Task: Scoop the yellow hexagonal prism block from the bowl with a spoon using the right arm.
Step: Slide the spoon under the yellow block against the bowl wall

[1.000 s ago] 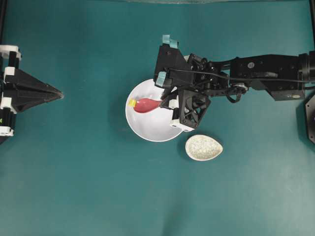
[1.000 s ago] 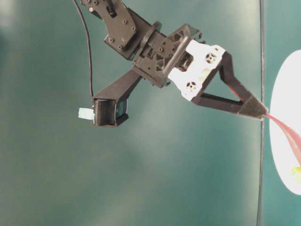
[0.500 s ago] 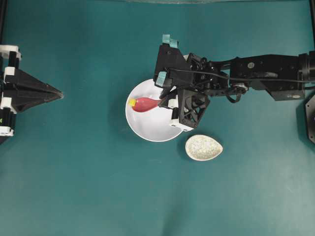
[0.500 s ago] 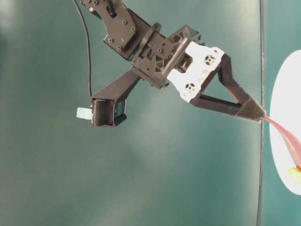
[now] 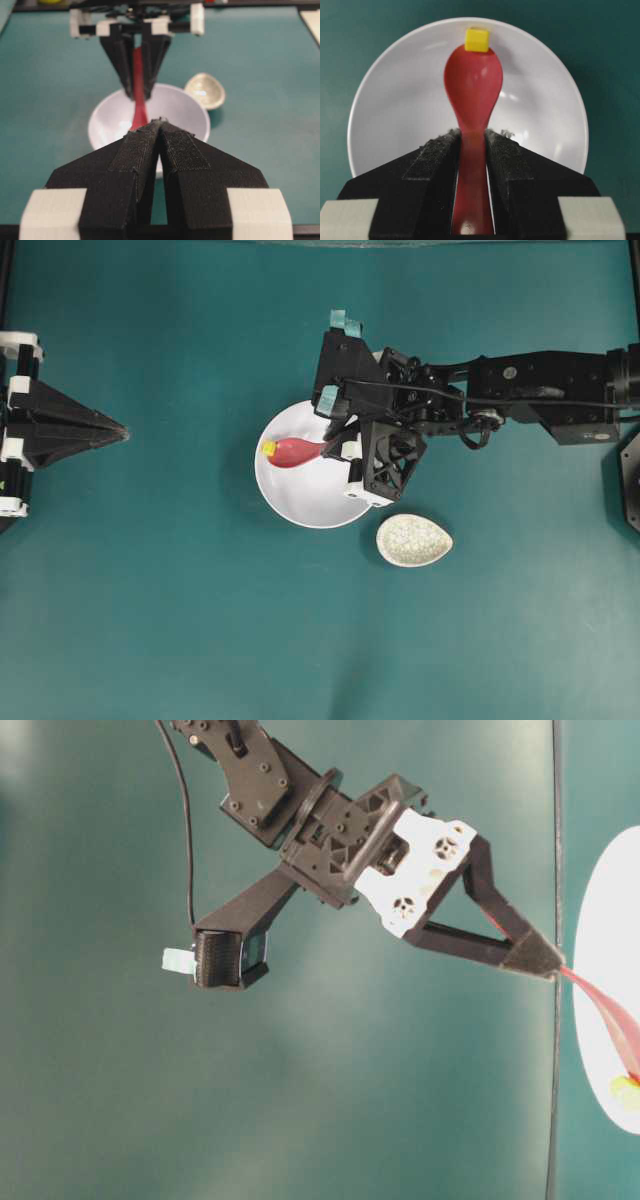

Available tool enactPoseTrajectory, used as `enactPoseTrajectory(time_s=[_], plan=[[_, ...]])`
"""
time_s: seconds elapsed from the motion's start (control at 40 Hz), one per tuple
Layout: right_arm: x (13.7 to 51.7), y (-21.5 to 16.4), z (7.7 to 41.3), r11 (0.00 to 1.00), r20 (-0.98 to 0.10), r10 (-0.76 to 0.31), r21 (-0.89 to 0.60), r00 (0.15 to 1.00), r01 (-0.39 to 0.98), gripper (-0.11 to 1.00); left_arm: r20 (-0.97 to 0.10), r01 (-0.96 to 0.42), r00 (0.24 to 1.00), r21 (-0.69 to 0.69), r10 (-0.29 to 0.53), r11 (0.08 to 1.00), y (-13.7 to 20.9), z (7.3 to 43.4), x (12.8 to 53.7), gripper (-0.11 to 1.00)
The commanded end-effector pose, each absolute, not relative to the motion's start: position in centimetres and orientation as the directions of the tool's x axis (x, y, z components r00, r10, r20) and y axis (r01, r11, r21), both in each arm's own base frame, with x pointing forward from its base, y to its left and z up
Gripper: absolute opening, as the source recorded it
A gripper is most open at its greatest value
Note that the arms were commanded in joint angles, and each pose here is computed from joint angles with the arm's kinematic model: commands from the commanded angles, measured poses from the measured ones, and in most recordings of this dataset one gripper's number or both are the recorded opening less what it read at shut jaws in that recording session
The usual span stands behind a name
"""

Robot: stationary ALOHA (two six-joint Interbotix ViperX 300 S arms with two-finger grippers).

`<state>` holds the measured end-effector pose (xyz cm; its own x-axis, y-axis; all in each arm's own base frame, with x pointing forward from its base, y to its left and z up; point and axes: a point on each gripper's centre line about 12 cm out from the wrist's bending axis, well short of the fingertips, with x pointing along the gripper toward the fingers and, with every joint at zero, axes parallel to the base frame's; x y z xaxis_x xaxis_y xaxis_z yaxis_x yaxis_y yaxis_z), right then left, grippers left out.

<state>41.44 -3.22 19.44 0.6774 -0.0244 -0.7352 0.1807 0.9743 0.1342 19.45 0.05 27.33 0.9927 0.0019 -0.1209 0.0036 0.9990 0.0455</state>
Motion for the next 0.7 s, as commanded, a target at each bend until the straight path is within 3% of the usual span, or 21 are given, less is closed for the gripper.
enactPoseTrajectory(time_s=[0.0, 0.68], plan=[[41.91, -3.21, 20.77, 0.976, -0.706, -0.027, 0.135, 0.708, 0.173, 0.24, -0.103, 0.003, 0.995, 0.049, 0.002, 0.999, 0.04, 28.02, 19.61, 0.03], [42.18, -3.29, 21.07, 0.977, -0.684, -0.034, 0.131, 0.729, 0.168, 0.24, -0.106, 0.003, 0.994, 0.049, 0.002, 0.999, 0.04, 27.98, 19.6, 0.03]])
